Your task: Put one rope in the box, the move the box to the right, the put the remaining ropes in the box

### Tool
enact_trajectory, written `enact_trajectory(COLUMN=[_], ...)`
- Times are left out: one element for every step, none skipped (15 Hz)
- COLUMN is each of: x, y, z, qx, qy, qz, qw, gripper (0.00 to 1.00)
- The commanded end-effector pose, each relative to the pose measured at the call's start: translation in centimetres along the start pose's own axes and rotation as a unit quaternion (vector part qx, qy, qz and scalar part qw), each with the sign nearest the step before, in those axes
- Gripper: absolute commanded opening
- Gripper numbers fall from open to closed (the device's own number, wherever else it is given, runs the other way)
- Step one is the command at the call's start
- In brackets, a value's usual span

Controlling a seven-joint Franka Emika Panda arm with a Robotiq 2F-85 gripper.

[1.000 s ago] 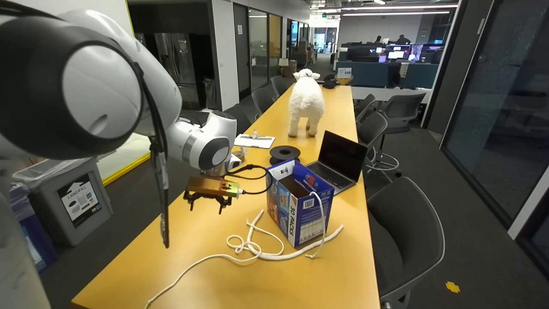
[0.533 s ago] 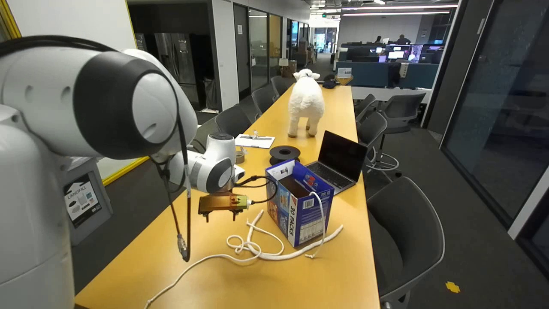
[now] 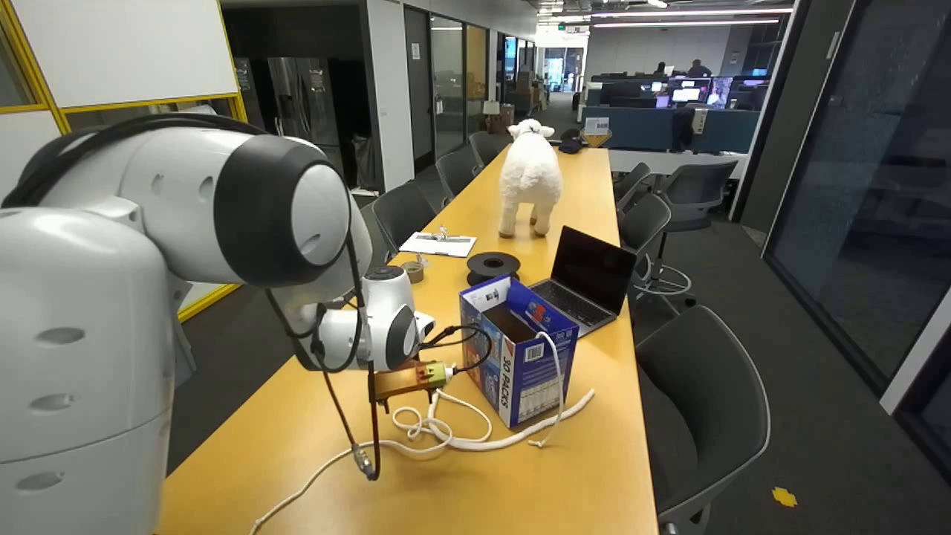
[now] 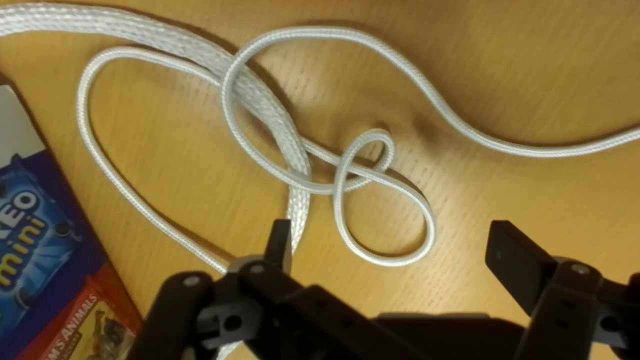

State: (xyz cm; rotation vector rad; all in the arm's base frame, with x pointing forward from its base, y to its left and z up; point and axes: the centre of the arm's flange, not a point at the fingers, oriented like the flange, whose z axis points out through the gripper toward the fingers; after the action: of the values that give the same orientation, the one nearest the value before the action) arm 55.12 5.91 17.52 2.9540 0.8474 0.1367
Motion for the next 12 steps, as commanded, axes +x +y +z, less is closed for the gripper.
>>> enact_trajectory(x=[0.8,0.8,0.9,1.0,1.1,1.2,1.3,1.4,1.5,1.5,1.4,1.4], y=[0.3,0.4,0.5,0.7,0.8,0.9,1.1,1.3,1.4,1.4,1.4,1.5], z=[1.5,1.7,2.0,2.3,2.6,2.9,3.1,3.6,3.9,4.4,4.8,5.1], qx=[-0.057,-0.068,-0.080,-0.087,-0.091,-0.088,-0.078,-0.060,-0.045,-0.031,-0.021,-0.012], qy=[0.008,0.009,0.007,0.004,0.000,-0.003,-0.006,-0.012,-0.015,-0.017,-0.018,-0.020], qz=[-0.008,-0.013,-0.020,-0.024,-0.028,-0.031,-0.035,-0.041,-0.046,-0.050,-0.052,-0.053], qw=[0.9983,0.9975,0.9966,0.9959,0.9954,0.9956,0.9963,0.9973,0.9978,0.9981,0.9983,0.9983], gripper=[1.00,1.00,1.00,1.00,1.00,1.00,1.00,1.00,1.00,1.00,1.00,1.00])
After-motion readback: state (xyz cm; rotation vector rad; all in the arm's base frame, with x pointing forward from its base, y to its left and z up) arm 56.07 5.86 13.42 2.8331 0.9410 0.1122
